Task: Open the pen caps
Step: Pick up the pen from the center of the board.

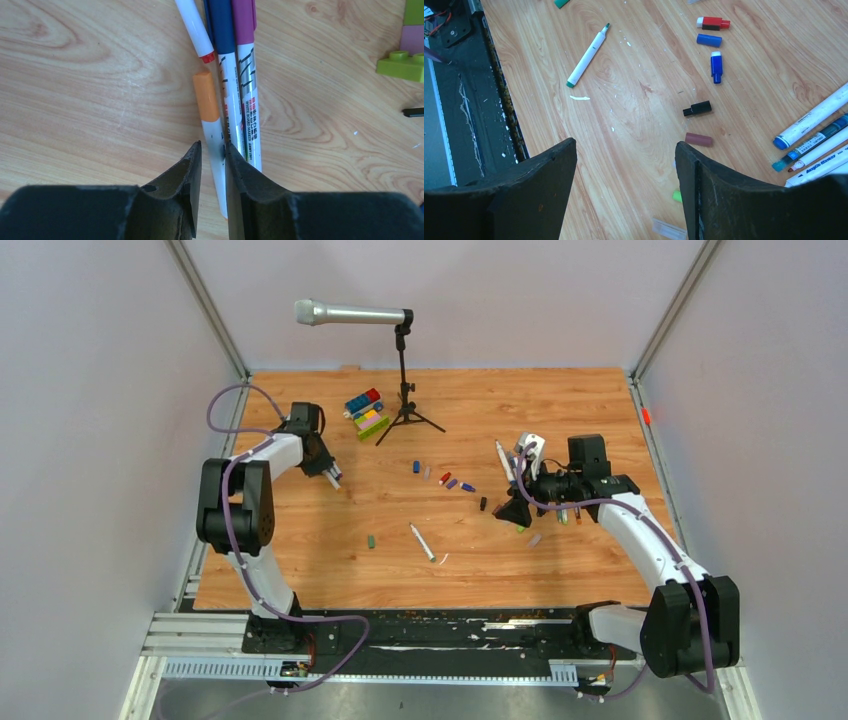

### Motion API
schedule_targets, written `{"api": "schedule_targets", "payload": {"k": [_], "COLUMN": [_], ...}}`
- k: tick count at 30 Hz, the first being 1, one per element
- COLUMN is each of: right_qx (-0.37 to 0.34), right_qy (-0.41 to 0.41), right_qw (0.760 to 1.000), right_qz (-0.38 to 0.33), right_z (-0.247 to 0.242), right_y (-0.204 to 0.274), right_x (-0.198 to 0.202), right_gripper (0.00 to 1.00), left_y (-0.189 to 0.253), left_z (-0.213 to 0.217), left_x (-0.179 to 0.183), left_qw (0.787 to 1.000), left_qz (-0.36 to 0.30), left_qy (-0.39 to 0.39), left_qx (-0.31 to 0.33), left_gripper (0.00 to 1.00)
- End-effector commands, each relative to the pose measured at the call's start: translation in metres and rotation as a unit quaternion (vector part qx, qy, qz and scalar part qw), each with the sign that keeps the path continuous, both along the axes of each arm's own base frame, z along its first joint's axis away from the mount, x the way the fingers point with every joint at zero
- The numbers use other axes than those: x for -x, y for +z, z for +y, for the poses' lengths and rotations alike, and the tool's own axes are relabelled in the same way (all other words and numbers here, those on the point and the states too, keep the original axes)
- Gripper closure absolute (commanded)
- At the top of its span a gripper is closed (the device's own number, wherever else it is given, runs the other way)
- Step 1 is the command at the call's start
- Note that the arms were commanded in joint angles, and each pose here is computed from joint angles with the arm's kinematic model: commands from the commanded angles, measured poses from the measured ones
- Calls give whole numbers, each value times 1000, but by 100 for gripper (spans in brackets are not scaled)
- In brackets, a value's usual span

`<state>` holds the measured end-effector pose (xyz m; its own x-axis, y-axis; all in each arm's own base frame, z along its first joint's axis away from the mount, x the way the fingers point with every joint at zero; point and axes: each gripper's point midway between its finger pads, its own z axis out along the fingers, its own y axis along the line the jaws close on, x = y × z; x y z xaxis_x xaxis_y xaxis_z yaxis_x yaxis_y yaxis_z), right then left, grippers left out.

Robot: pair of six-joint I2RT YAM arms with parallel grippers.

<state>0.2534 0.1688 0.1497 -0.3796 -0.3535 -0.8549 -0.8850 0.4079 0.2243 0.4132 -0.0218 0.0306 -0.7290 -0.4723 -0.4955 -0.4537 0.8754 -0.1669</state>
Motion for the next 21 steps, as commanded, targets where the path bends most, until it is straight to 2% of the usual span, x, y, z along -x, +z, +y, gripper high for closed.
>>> {"api": "schedule_targets", "payload": {"k": [1, 8, 15, 21], "right_qx": [-9, -11, -14, -17], "right_qy": [12, 12, 11, 13], "right_qw": [1000, 1000, 1000, 999], "right_qz": [-26, -26, -26, -28], "right_z": [2, 2, 1, 1], "right_y": [13, 14, 16, 18], "right_x": [-6, -6, -5, -5], "right_gripper": [28, 28, 28, 28], "left_y": [2, -5, -15, -21], "left_z": [4, 6, 15, 21], "left_x": [-5, 3, 18, 34], "left_qw": [1000, 1000, 998, 995], "left_qz": [3, 16, 50, 84], "left_qy": [-2, -1, 4, 3], "left_qx": [-6, -11, -34, -51], "left_gripper": [71, 72, 68, 74]}}
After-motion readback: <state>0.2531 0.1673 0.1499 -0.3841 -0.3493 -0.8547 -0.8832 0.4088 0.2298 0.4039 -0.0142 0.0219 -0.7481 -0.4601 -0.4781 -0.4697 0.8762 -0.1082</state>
